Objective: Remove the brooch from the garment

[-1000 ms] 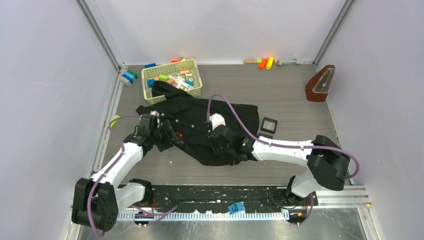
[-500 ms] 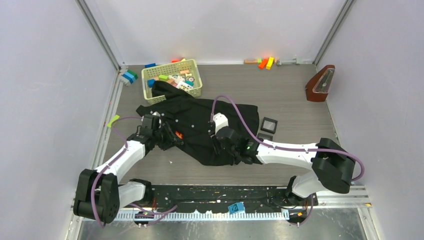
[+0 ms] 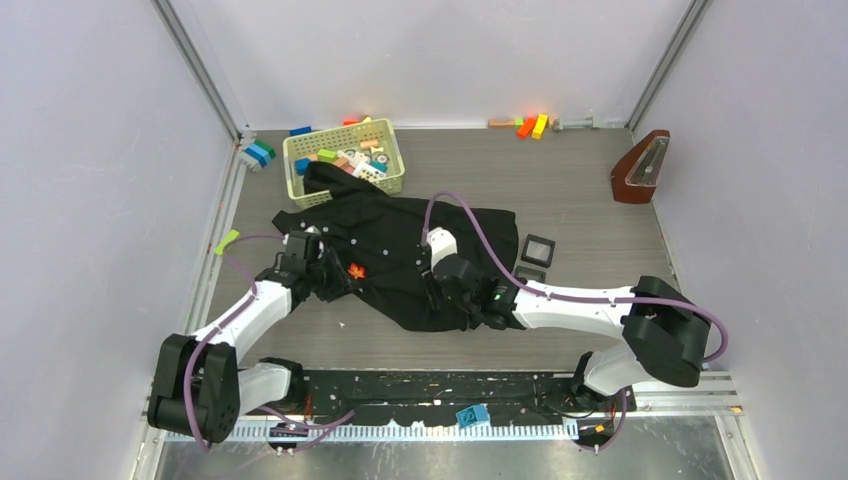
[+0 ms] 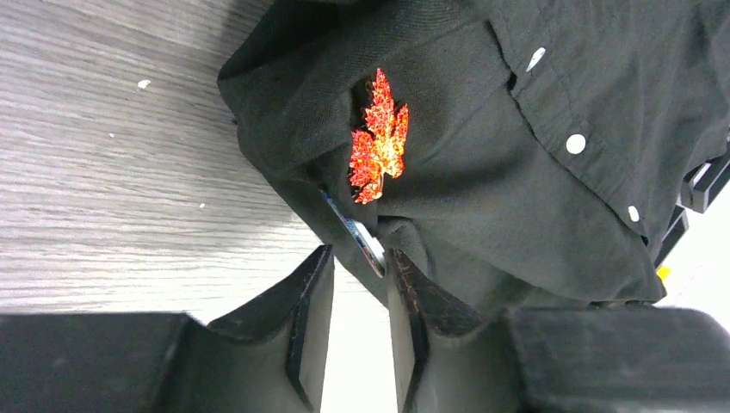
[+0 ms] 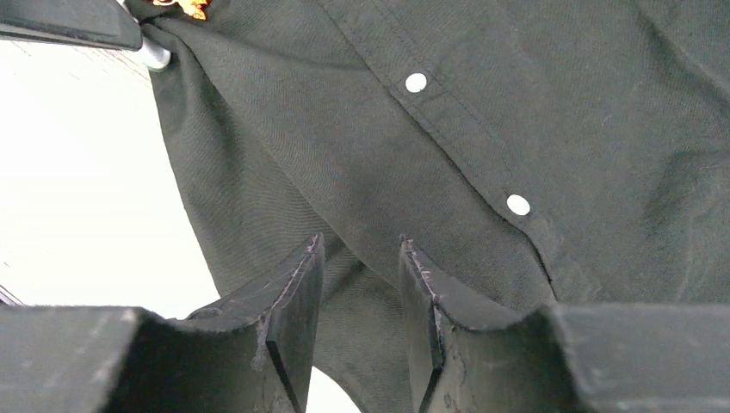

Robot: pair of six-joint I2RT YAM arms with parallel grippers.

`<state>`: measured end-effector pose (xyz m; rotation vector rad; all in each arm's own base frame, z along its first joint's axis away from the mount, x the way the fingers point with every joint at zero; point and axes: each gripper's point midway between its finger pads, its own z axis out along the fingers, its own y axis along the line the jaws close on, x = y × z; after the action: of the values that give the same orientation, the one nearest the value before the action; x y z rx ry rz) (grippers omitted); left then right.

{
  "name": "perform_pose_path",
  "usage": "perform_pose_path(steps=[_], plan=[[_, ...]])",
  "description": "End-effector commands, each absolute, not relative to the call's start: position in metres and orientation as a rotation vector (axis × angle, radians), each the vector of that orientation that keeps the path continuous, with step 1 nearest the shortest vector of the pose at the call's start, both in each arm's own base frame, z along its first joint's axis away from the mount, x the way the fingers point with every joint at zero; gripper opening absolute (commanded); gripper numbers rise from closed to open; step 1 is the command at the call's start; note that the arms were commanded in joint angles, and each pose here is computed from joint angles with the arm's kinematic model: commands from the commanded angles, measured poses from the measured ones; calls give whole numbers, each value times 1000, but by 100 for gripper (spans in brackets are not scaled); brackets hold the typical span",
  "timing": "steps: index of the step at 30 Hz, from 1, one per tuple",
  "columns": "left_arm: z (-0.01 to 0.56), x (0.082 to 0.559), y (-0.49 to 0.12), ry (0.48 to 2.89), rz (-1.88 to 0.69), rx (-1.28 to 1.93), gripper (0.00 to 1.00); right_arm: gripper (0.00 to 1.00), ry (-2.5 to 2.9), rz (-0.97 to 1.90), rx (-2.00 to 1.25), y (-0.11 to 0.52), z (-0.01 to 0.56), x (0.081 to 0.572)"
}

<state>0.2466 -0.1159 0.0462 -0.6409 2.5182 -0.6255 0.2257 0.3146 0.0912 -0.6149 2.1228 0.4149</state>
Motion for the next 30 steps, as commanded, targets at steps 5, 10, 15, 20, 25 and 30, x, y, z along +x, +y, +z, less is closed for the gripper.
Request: perform_pose_path(steps=[5,10,15,20,25,30], plan=[[50,253,-118,2493,-639,-614,1,43,2068,484,-580,327,105,230],[54,245,-116,2528,-622,-576,0,43,2068,491,-587,330,103,230],[69,242,-131,2538,-732,-455,0,43,2062,566,-603,340,104,224],[93,230,-161,2533,-935,-167,0,51,2028,693,-653,351,112,210],[101,220,-182,2519,-915,35,0,56,1972,775,-688,360,119,205],[115,218,-198,2448,-1010,135,0,57,1912,892,-832,371,111,187]])
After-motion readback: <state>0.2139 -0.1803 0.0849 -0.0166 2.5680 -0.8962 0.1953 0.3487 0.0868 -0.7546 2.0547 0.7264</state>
